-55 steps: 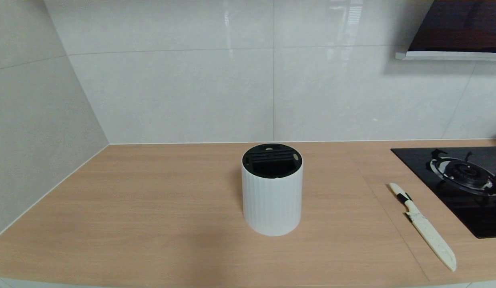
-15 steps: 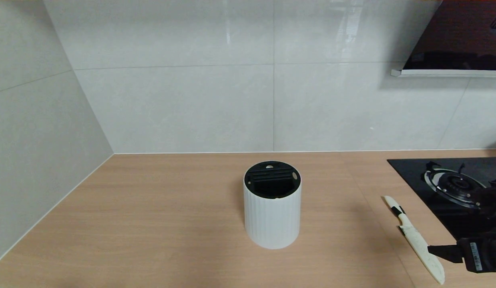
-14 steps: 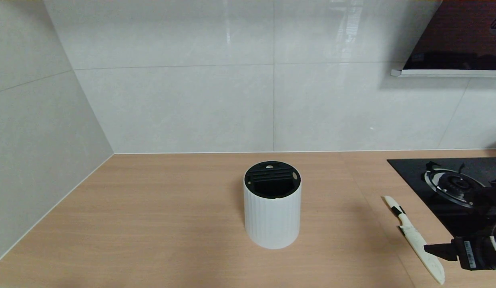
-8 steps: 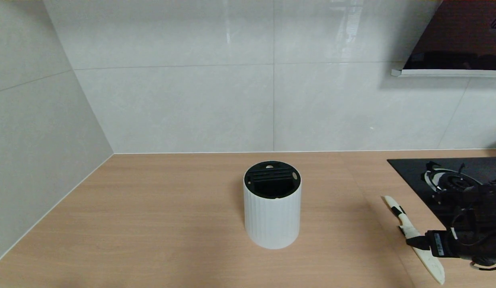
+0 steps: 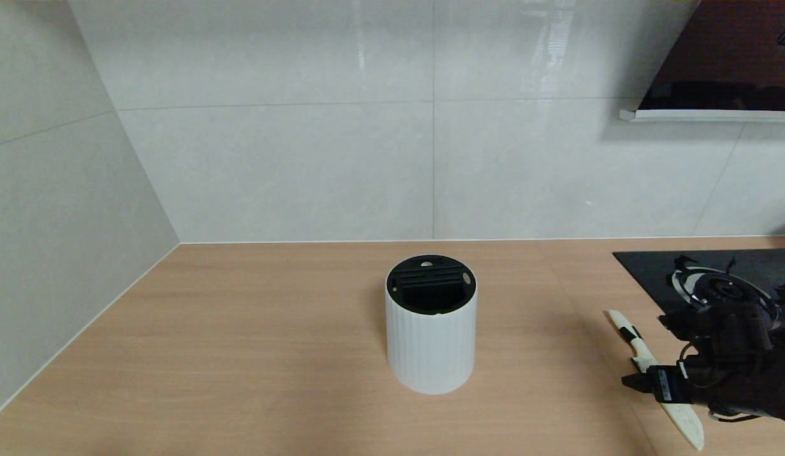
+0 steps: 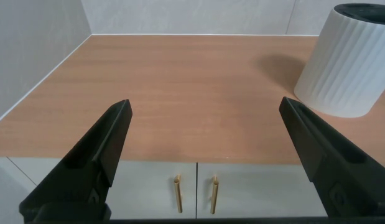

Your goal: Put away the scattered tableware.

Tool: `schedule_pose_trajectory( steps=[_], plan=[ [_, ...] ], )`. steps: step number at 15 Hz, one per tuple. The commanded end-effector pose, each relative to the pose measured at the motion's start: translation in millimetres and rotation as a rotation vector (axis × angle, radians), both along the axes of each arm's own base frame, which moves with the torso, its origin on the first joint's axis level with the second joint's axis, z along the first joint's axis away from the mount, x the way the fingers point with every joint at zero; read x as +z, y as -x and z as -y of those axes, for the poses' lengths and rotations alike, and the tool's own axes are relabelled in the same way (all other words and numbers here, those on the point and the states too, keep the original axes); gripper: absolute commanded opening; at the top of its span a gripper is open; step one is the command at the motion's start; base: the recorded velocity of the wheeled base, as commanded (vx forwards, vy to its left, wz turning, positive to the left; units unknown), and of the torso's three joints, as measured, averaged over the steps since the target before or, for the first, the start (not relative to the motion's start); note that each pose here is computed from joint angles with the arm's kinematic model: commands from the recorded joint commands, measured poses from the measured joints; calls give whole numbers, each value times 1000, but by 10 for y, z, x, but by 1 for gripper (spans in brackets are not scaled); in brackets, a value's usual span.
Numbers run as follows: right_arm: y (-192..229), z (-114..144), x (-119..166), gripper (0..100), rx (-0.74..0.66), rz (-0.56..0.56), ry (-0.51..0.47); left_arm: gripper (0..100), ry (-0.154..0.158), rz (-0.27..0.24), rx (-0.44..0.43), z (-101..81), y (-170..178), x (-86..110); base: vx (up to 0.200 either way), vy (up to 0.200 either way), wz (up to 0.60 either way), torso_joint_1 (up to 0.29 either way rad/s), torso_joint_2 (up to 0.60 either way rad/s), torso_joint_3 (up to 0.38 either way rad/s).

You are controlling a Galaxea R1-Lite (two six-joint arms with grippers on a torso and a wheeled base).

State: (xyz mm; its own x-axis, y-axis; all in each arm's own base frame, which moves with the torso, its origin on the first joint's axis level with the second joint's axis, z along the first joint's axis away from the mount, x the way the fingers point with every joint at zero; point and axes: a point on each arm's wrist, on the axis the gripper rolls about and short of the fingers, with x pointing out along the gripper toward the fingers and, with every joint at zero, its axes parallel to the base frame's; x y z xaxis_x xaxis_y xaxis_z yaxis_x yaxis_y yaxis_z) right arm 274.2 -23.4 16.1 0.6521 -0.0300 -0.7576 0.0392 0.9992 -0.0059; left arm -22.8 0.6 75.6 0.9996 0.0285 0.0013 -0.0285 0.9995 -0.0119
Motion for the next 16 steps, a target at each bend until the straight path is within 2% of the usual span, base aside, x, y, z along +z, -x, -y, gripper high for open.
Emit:
schedule_pose_trajectory(
  steps=[1,14,16],
  plan=[
    [-70,15,-11,100,-2,10,3,100,0,0,-1,0,0,0,0,0,0,0,0,0],
    [-152,116,-111,100,-14,4,18,100,0,0,1,0,0,0,0,0,0,0,0,0],
    [-190,117,-104,100,-11,44,24,100,0,0,1,0,0,0,0,0,0,0,0,0]
  ],
)
